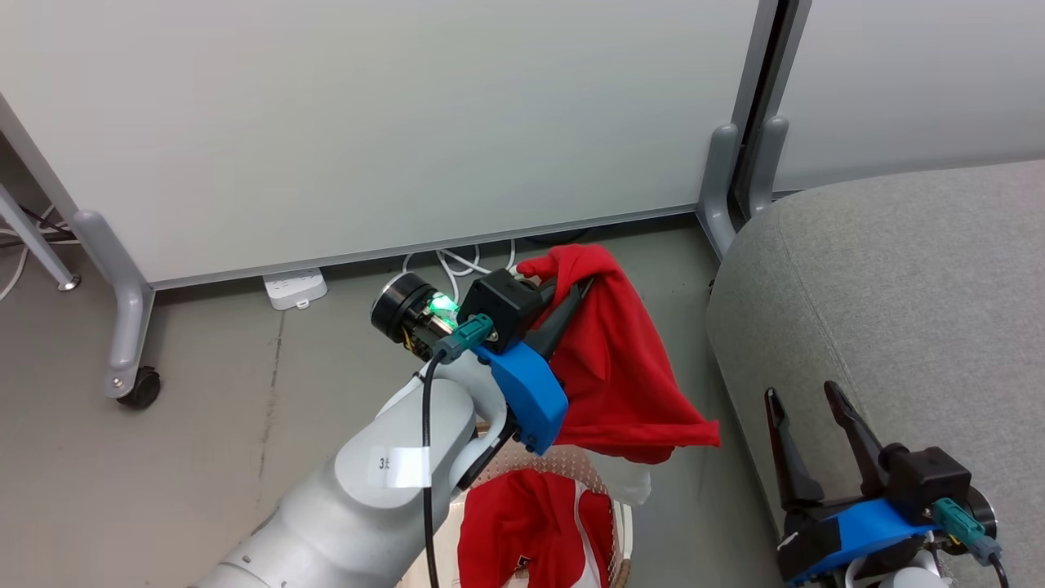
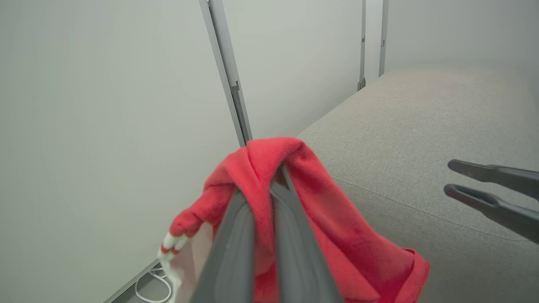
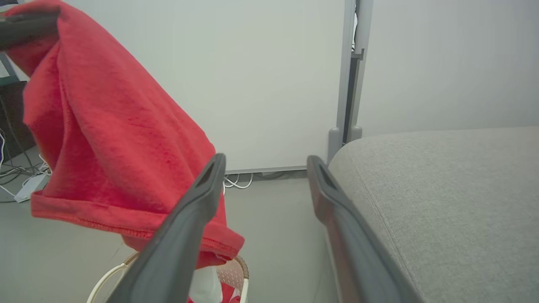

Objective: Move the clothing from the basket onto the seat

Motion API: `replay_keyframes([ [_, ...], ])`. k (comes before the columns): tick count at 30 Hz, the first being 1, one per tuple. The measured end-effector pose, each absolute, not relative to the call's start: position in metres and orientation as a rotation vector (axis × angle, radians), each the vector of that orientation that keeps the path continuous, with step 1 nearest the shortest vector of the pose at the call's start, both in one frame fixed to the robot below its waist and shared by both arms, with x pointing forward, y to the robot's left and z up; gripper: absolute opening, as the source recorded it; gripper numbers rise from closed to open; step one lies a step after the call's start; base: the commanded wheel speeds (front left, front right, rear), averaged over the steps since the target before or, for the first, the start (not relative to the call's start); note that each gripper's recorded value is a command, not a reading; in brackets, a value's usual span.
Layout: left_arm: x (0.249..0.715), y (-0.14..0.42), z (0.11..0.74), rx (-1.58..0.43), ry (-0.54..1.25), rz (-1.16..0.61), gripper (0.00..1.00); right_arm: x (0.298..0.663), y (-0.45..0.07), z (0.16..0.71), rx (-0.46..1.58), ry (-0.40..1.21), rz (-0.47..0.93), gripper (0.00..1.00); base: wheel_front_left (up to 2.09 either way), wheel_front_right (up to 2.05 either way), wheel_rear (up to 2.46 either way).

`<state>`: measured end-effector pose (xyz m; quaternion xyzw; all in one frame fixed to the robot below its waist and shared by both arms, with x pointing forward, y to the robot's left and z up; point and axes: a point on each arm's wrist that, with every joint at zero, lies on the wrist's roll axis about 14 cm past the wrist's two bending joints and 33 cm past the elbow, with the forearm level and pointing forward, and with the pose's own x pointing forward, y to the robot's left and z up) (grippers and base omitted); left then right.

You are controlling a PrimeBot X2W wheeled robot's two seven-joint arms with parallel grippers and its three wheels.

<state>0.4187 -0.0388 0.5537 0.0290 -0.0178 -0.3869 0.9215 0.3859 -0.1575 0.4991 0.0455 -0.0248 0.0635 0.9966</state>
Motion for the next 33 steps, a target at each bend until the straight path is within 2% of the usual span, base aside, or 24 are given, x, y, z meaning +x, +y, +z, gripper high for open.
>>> replay_keyframes([
  [10,0.42,-0.038,0.55,0.06,-0.03,-0.793,0.0,0.395,-0.133,0.519,0.078,-0.105,0.215,1.0,0.0,0.0,0.0],
  [23,0.426,-0.038,0.544,0.054,-0.016,-0.794,0.0,0.412,-0.076,0.56,0.018,-0.216,0.438,1.0,0.0,0.0,0.0],
  [33,0.432,-0.038,0.543,0.058,-0.017,-0.794,0.0,0.431,-0.054,0.544,-0.074,-0.169,0.517,1.0,0.0,0.0,0.0],
])
